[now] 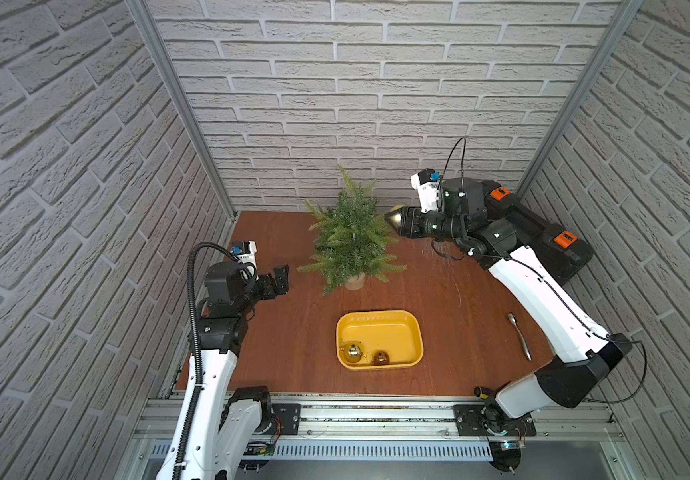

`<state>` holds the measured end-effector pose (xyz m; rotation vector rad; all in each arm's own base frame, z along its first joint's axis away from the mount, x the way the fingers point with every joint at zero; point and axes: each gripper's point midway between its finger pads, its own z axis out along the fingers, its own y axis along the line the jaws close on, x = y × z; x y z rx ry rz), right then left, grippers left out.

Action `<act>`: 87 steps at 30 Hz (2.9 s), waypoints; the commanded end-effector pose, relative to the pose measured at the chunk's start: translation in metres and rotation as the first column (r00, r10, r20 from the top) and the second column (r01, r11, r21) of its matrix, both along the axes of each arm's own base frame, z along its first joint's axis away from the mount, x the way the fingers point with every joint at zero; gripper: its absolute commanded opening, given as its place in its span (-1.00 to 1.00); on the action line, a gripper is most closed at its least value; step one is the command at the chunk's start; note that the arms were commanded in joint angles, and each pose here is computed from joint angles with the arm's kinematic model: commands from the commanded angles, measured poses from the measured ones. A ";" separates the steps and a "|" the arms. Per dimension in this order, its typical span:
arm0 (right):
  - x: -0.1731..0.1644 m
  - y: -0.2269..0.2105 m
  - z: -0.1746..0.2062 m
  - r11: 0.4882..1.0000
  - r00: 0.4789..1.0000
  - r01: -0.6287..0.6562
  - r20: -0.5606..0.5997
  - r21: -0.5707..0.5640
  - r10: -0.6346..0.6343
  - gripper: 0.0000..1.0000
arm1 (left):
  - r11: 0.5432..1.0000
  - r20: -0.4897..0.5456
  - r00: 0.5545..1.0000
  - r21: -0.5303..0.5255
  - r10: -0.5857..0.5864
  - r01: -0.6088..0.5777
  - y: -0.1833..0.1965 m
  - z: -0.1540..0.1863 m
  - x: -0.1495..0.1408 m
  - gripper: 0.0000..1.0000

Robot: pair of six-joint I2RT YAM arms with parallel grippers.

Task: Decorate the small christmas tree with ornaments
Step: Hang an ornament on the christmas tree, then pick up an ornament from the container.

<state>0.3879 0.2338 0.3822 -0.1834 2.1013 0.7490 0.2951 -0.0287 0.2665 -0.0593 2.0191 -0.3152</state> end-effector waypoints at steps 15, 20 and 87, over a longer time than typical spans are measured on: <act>-0.018 -0.031 0.018 0.995 0.993 0.090 0.071 0.044 -0.093 0.48 | 0.997 -0.021 0.997 0.025 -0.068 0.068 -0.022 -0.005 0.003 0.94; -0.028 -0.053 -0.008 0.990 0.990 0.136 0.021 0.025 -0.136 0.49 | 0.975 -0.108 0.976 0.093 -0.191 0.201 -0.071 -0.015 -0.008 0.92; -0.082 -0.102 -0.100 0.979 0.970 0.191 -0.141 -0.074 -0.200 0.45 | 0.677 -0.656 0.636 0.251 -0.406 0.692 -0.233 -0.124 -0.110 0.12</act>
